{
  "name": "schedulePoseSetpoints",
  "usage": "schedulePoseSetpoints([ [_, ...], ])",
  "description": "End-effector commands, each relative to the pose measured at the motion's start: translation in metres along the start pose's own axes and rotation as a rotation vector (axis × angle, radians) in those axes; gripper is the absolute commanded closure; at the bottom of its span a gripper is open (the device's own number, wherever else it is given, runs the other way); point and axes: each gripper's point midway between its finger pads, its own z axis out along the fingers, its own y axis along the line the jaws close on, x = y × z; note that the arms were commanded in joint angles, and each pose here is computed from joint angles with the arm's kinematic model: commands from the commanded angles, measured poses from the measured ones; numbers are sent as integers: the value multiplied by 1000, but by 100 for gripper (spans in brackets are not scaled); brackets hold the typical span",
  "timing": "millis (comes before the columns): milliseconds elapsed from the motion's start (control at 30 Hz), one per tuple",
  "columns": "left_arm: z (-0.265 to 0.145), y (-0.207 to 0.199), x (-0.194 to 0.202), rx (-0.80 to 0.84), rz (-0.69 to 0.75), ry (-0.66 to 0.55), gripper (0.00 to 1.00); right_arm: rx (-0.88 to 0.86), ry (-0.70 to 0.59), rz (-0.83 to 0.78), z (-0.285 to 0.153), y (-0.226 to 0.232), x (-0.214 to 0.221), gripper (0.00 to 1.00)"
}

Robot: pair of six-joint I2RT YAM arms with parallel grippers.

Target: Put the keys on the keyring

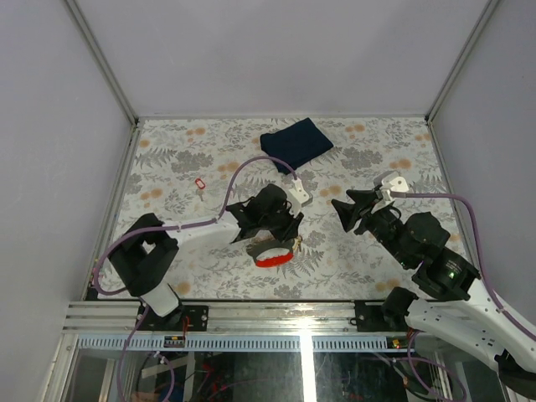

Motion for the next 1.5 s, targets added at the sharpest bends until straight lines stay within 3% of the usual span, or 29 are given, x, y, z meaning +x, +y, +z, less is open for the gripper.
schedulePoseSetpoints([
  [0, -4, -3, -42, -9, 1, -148, 63, 58, -25, 41, -1, -9, -3, 47],
  [133, -18, -3, -51, -28, -9, -205, 45, 141, -22, 60, 0, -22, 4, 47],
  [167, -25, -4, -55, -33, -16, -231, 35, 156, -20, 58, 1, -24, 6, 46],
  [200, -32, -7, -60, -29, -19, -256, 15, 164, -24, 56, 2, -26, 7, 43],
  [233, -42, -11, -67, -18, -19, -286, 2, 175, -28, 55, 3, -28, 8, 40],
  [267, -58, -20, -81, 11, -20, -342, 0, 198, -44, 69, 4, -31, 8, 37],
  [500, -145, -81, -143, 254, -107, -654, 0, 328, -138, 234, 36, -41, 23, 23],
  [633, -171, -138, -169, 423, -37, -756, 0, 357, -142, 383, 70, -33, 45, 19],
  [867, -164, -225, -183, 626, 142, -763, 0, 342, -21, 585, 125, -3, 85, 1],
  [933, -158, -238, -186, 652, 176, -755, 0, 348, 5, 599, 129, 1, 89, 1],
  [1267, -143, -258, -187, 729, 310, -733, 0, 379, 64, 646, 129, 10, 101, 1],
  [1467, -144, -262, -185, 743, 373, -704, 0, 414, 179, 643, 133, 15, 116, 1],
])
